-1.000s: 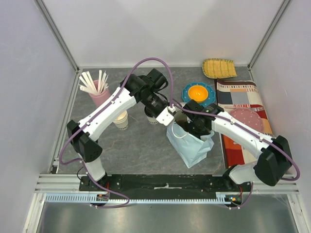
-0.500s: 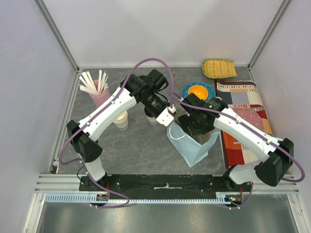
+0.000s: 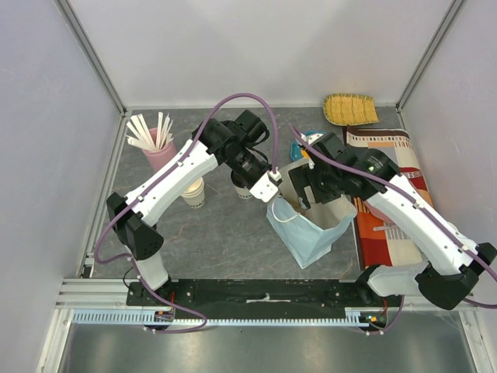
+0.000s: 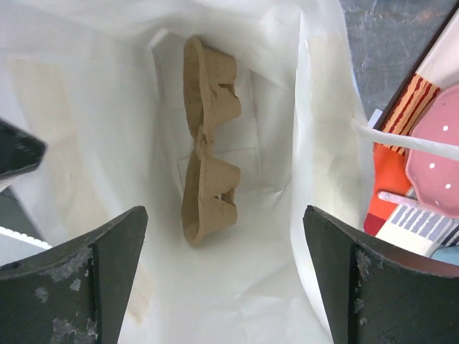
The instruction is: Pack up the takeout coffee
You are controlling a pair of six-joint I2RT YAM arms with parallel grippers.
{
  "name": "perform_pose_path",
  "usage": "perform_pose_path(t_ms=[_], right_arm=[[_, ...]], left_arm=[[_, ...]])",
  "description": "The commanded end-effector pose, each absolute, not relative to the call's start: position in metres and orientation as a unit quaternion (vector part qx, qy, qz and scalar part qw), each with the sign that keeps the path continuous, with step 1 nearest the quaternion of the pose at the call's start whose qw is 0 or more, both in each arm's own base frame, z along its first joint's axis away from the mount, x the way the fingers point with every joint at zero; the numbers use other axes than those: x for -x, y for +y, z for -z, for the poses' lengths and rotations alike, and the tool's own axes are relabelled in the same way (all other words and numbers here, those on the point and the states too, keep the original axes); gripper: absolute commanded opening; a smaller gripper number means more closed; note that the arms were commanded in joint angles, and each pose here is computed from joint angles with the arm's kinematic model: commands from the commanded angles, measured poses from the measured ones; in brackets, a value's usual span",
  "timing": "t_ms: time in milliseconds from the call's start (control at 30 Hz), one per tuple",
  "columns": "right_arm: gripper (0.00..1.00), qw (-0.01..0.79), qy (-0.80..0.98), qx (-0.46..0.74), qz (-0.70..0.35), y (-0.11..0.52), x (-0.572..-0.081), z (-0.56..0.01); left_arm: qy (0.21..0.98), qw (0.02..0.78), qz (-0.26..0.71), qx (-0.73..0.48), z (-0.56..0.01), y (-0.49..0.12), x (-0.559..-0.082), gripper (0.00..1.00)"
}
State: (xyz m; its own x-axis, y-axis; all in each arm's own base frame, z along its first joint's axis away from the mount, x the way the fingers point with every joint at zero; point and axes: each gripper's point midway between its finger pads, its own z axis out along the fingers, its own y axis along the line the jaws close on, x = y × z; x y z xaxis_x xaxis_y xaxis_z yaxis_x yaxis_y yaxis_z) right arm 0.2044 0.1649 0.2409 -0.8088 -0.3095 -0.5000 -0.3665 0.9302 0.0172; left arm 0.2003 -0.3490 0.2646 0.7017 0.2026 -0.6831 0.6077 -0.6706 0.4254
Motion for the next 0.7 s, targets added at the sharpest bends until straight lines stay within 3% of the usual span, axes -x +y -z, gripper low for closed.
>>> perform_pose_path(t_ms=[0,200,667], right_arm=[[0.98,0.317,0.924,0.193,-0.094,0.172,-0.21,-0.282],[0.98,0.378,0.895,0.194,-0.137,0.182,-0.217,-0.318],[0.98,0.427,0.864,0.198,-0.181,0.198,-0.226,-0.348]], left_arm=[[0.25,0.292,0.311,-0.869,-0.256,-0.335,-0.193,0.02],[0.246,0.294,0.312,-0.869,-0.258,-0.336,-0.193,0.02],[0.248,0.291,0.311,-0.87,-0.257,-0.336,-0.194,0.02]])
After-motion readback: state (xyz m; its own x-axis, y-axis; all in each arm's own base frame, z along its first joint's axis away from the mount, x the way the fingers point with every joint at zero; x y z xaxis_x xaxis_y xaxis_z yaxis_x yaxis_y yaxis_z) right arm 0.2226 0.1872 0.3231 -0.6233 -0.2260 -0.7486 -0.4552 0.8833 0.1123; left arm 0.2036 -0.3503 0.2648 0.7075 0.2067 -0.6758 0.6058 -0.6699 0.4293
